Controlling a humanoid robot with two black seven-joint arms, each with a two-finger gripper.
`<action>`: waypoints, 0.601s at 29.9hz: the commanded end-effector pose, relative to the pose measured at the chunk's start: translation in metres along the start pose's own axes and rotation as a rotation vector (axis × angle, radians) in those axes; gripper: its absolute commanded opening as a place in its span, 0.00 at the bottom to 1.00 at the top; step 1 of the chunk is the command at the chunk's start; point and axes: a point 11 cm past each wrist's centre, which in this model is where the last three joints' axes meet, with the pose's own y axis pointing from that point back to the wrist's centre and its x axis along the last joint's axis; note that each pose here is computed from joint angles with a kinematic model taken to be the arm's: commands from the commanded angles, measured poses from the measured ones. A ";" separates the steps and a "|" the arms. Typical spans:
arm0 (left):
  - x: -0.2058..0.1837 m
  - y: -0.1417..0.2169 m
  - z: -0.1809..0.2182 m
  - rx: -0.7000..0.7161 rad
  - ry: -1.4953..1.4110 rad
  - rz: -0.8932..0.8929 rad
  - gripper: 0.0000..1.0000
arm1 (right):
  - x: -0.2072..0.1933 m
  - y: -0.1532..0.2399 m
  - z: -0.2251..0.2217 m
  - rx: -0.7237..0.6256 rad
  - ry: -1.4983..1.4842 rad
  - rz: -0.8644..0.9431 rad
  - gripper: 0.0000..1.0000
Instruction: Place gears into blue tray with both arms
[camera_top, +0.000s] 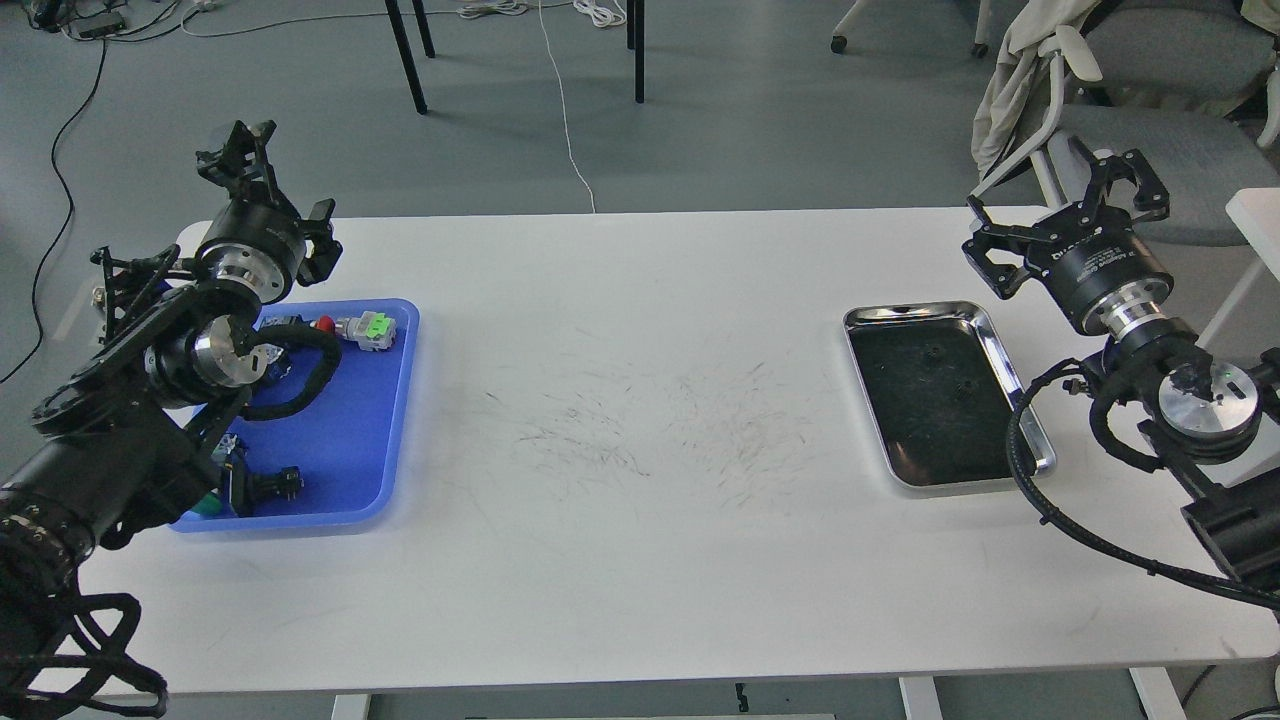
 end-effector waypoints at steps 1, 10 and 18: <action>-0.002 0.000 0.000 -0.001 0.002 -0.002 0.98 | -0.001 -0.001 0.001 -0.003 0.000 -0.003 0.99; -0.004 -0.002 0.003 -0.006 0.001 -0.007 0.98 | -0.004 0.004 0.004 0.001 -0.016 -0.021 0.99; 0.000 -0.003 0.011 -0.023 0.030 -0.018 0.98 | 0.000 0.004 0.002 0.013 -0.014 -0.011 0.99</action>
